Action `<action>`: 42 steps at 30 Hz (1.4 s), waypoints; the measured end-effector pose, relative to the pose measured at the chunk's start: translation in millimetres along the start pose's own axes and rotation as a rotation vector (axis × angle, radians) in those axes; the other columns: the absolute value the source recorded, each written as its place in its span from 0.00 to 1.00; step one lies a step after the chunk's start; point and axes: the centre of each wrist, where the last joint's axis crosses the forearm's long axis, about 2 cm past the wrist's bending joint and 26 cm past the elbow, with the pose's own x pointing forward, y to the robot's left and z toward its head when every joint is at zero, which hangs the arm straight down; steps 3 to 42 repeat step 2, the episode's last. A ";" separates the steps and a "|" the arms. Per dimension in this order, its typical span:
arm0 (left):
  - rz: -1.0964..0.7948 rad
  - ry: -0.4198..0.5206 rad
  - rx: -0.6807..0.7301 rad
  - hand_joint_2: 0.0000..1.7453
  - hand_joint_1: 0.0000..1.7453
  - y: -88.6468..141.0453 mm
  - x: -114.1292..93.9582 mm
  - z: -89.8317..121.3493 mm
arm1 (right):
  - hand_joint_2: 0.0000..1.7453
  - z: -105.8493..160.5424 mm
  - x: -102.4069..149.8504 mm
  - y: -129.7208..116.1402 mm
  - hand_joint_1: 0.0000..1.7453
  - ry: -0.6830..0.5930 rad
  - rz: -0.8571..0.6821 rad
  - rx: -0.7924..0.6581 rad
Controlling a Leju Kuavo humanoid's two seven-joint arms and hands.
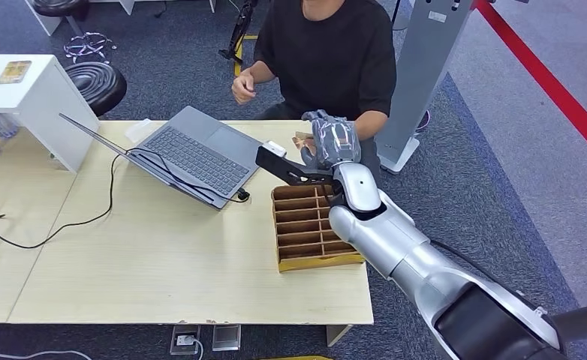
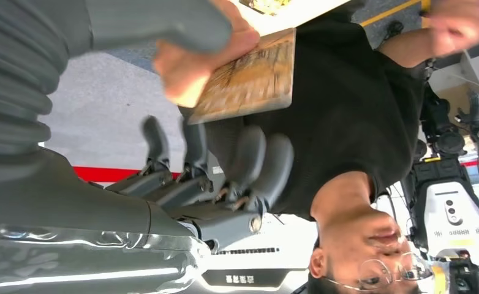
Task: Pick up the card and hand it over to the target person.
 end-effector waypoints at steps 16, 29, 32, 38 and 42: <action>0.003 0.003 0.000 0.00 0.00 0.0 -0.1 0.0 | 1.00 0.4 -1.3 -0.4 0.00 -0.001 -0.011 -0.008; 0.003 0.003 0.000 0.00 0.00 0.0 -0.1 0.0 | 1.00 0.4 -1.3 -0.4 0.00 -0.001 -0.011 -0.008; 0.003 0.003 0.000 0.00 0.00 0.0 -0.1 0.0 | 1.00 0.4 -1.3 -0.4 0.00 -0.001 -0.011 -0.008; 0.003 0.003 0.000 0.00 0.00 0.0 -0.1 0.0 | 1.00 0.4 -1.3 -0.4 0.00 -0.001 -0.011 -0.008; 0.003 0.003 0.000 0.00 0.00 0.0 -0.1 0.0 | 1.00 0.4 -1.3 -0.4 0.00 -0.001 -0.011 -0.008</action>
